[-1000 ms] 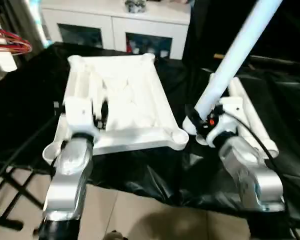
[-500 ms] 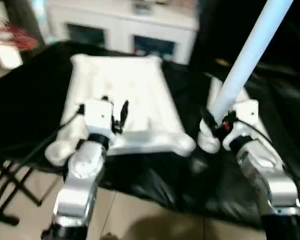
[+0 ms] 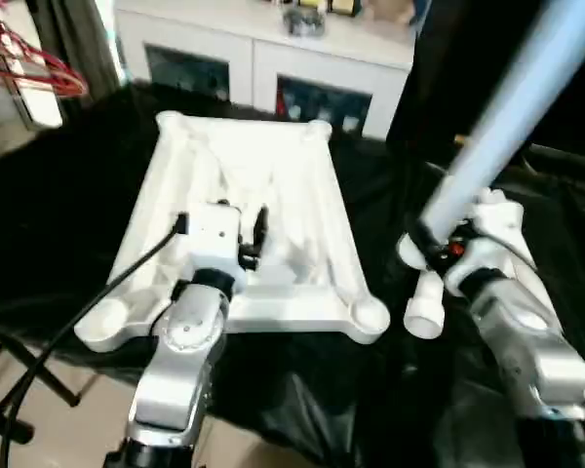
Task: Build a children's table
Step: Pick table leg
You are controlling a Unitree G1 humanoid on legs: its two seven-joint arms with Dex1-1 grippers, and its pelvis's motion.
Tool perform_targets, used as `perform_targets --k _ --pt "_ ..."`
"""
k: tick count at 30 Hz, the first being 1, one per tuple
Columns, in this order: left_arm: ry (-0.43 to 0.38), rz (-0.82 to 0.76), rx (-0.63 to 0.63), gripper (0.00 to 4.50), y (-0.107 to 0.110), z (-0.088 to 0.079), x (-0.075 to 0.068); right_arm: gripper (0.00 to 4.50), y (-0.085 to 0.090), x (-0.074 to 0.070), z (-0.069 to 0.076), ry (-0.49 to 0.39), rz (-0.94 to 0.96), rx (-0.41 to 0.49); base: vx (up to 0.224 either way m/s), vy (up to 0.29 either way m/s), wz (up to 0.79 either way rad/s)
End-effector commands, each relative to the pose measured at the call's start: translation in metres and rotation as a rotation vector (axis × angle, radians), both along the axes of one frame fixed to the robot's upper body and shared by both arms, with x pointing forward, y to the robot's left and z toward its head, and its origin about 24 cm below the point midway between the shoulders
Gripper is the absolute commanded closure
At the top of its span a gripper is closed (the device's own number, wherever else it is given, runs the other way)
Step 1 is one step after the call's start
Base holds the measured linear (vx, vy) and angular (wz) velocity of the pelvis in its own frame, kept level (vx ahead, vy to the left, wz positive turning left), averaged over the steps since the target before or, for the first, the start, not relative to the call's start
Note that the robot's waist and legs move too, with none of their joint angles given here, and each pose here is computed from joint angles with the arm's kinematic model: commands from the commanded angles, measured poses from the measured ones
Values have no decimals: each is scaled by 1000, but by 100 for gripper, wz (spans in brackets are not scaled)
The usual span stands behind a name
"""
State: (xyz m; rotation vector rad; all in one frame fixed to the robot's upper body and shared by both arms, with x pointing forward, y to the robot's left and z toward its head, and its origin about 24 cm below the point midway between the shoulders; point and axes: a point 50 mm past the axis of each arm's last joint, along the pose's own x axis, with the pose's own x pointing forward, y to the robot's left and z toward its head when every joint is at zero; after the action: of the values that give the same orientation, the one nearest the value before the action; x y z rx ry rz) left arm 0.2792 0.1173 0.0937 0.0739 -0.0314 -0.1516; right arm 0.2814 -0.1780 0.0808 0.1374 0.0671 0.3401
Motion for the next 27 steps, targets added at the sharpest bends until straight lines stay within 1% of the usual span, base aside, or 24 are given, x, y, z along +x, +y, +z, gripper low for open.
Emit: perform_targets --k 1,3,4,5,6,7,9,10,11,13,14,15,16,17,18,19,20,21,22,23,24,25,27 --pt "-12 -37 -20 149 -1 5 5 257 0 -1 12 -29 -25 -2 0 0 0" --pt "-16 -53 -8 149 -3 6 8 257 -1 -1 14 -35 -17 5 0 0 0" --pt "-7 -57 36 149 -3 3 10 257 -4 0 10 -28 -26 -9 -52 5 13" --pt "0 -92 52 149 -5 3 10 257 -5 1 9 -28 -34 -9 -52 5 13" --pt "9 -144 49 149 -8 3 10 257 -5 1 8 -28 -33 4 -69 3 10" --pt "11 -215 17 149 -12 6 9 257 -4 2 10 -24 -26 20 -60 10 3" --pt "6 -292 -12 149 -16 9 8 257 -2 2 11 0 -3 37 -41 7 2" --pt "10 -383 -41 122 -19 10 6 257 0 2 15 -5 44 53 0 0 0" --pt "18 -447 -51 122 -23 9 5 257 1 2 17 -21 74 49 0 0 0" --pt "76 -571 -31 115 -27 4 2 257 2 3 20 -36 140 -12 0 0 0" --pt "96 -645 -25 110 -29 1 -1 257 3 2 17 -21 166 -30 0 0 0" --pt "102 -674 -23 110 -30 0 -2 257 4 2 16 -15 175 -35 0 0 0" --pt "125 -721 13 88 -30 -1 -2 257 4 4 19 -6 179 -44 0 0 0" --pt "151 -761 45 76 -31 -3 -2 257 4 6 22 0 182 -43 0 0 0" --pt "176 -795 58 73 -31 -6 -3 257 4 7 24 3 192 -21 0 0 0" --pt "200 -827 66 128 -32 -9 -4 257 3 8 25 5 203 2 0 0 0" --pt "232 -880 79 127 -32 -14 -5 258 3 9 23 17 229 0 0 0 0" --pt "259 -921 101 113 -31 -20 -6 259 3 10 20 23 232 -25 0 0 0" --pt "276 -968 131 113 -30 -24 -6 259 2 12 18 22 223 -45 0 0 0" --pt "302 -1003 156 113 -28 -28 -6 259 2 13 19 18 220 -40 0 0 0" --pt "319 -1024 170 139 -27 -29 -6 259 2 14 20 13 218 -32 0 0 0" --pt "356 -1052 198 169 -25 -32 -4 259 3 13 23 10 229 -13 0 0 0" --pt "362 -1061 253 151 -23 -34 1 259 2 12 23 22 239 3 0 0 0"
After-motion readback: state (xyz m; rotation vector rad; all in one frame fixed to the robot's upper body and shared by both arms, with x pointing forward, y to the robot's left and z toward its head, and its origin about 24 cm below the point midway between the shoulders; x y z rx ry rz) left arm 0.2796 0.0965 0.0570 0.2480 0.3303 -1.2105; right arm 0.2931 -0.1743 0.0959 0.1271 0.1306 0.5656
